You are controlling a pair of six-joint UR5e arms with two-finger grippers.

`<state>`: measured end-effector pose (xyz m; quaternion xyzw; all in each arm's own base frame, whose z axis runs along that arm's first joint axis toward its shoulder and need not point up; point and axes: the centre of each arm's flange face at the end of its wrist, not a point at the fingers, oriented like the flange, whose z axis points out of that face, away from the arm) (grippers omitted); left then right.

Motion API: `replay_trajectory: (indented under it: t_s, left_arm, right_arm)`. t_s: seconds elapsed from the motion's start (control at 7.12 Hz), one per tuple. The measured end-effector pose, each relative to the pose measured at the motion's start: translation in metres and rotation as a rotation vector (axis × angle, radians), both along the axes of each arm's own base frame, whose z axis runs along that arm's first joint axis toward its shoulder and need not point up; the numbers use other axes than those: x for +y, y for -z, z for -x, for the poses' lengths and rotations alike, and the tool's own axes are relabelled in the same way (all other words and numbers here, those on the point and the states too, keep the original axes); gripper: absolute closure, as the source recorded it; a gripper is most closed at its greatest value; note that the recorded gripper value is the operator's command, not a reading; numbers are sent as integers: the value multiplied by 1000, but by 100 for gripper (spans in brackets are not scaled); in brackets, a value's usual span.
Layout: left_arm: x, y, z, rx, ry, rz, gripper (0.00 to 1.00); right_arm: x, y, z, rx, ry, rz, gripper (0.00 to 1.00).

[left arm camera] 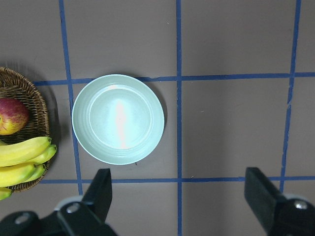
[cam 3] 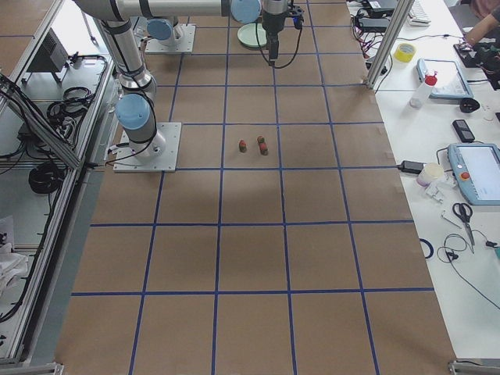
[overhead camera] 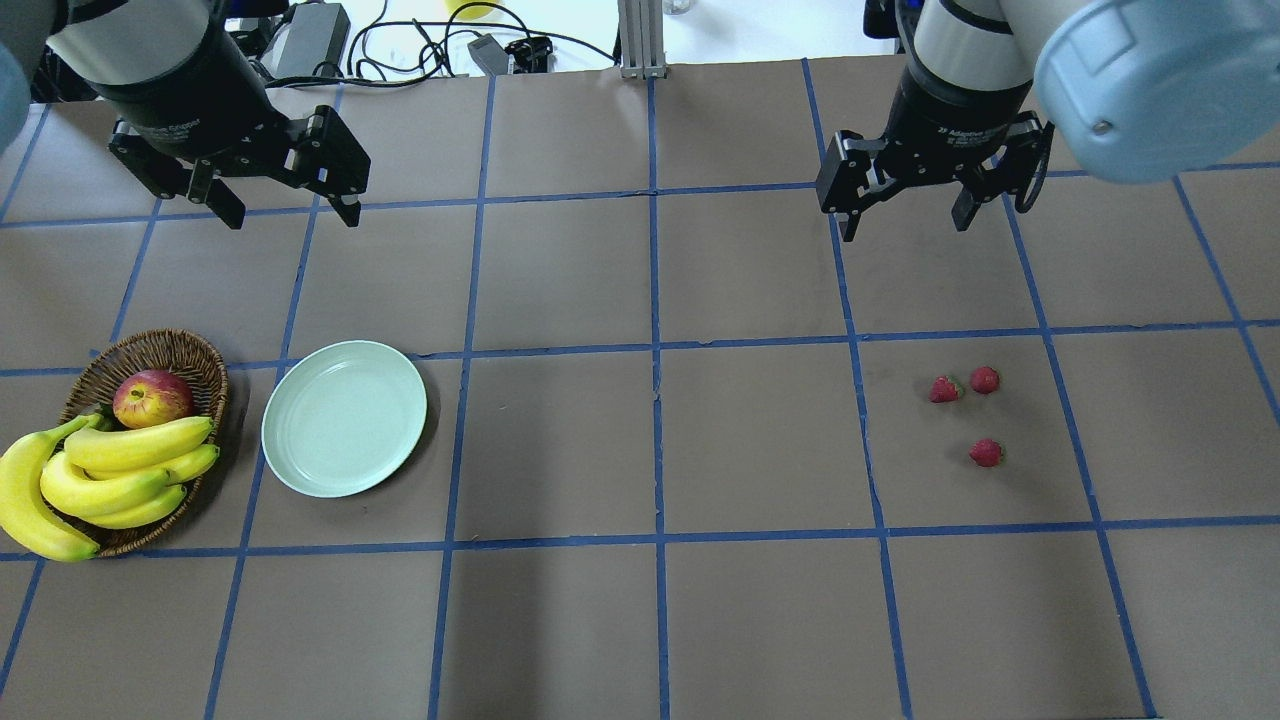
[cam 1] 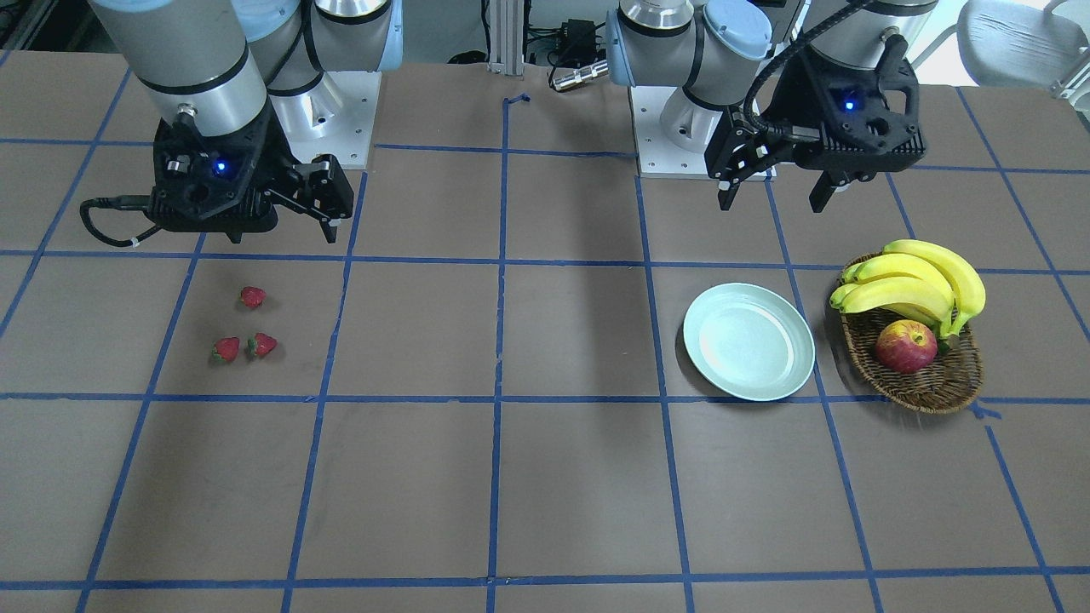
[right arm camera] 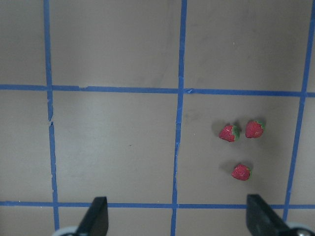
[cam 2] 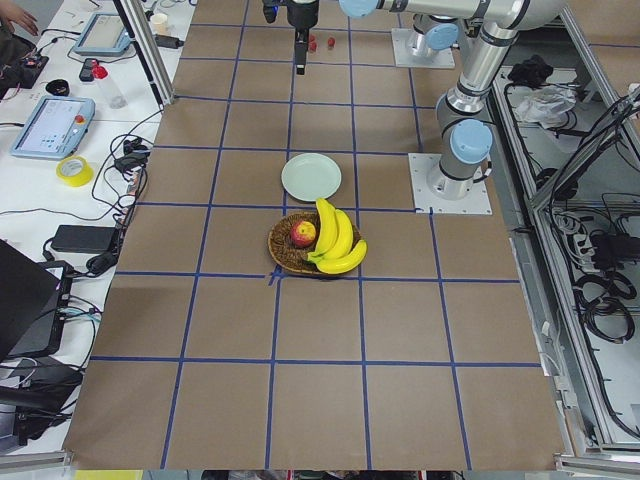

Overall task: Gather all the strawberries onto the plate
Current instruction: 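Lower the right gripper onto the nearest red strawberry and grasp it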

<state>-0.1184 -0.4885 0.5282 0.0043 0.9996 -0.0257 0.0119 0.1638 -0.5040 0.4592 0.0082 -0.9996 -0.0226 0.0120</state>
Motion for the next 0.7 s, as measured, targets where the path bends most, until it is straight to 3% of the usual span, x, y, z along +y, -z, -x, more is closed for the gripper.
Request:
replay_trajectory:
  t_s: [0.14, 0.42, 0.7]
  left_arm:
    - [0, 0, 0, 0, 0, 0, 5]
    - [-1, 0, 0, 0, 2, 0, 5]
    - [-1, 1, -1, 0, 3, 0, 5]
  right_arm:
    - [-5, 26, 2, -1, 42, -49, 0]
    - [-22, 87, 5, 8, 55, -160, 0]
    - [-25, 146, 42, 2, 90, -225, 0]
